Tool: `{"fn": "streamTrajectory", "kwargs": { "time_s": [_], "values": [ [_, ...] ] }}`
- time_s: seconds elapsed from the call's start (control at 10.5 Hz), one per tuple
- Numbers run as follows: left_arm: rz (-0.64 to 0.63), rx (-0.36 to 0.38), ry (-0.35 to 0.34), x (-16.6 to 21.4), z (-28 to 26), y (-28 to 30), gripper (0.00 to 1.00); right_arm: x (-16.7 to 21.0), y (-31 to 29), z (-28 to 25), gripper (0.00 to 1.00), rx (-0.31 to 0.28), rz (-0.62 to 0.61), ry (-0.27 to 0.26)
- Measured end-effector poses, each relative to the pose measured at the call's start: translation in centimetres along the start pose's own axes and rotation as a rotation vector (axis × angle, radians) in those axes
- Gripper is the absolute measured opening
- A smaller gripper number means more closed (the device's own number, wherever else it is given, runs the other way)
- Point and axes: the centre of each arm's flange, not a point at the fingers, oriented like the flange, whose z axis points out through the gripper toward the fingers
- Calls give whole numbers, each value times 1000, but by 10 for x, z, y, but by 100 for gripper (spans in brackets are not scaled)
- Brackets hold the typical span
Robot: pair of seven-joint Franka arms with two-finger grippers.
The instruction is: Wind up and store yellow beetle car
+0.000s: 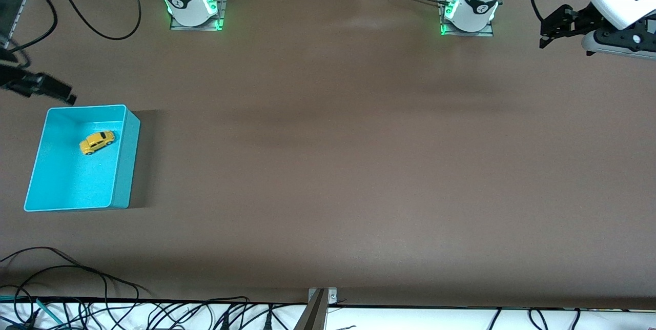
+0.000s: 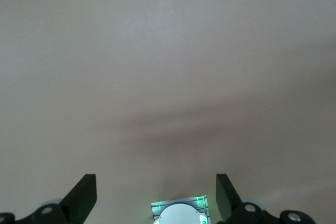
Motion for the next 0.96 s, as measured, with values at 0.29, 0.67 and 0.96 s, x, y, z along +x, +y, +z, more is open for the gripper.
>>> {"fn": "streamTrajectory", "kwargs": {
  "time_s": [0.29, 0.67, 0.96],
  "values": [
    [0, 0, 0, 0, 0, 0, 100, -17, 10, -10, 100, -1, -60, -47],
    [0, 0, 0, 0, 0, 0, 100, -22, 15, -24, 100, -1, -58, -41],
    [0, 0, 0, 0, 0, 0, 100, -25, 16, -32, 100, 24, -55, -14]
  ]
}}
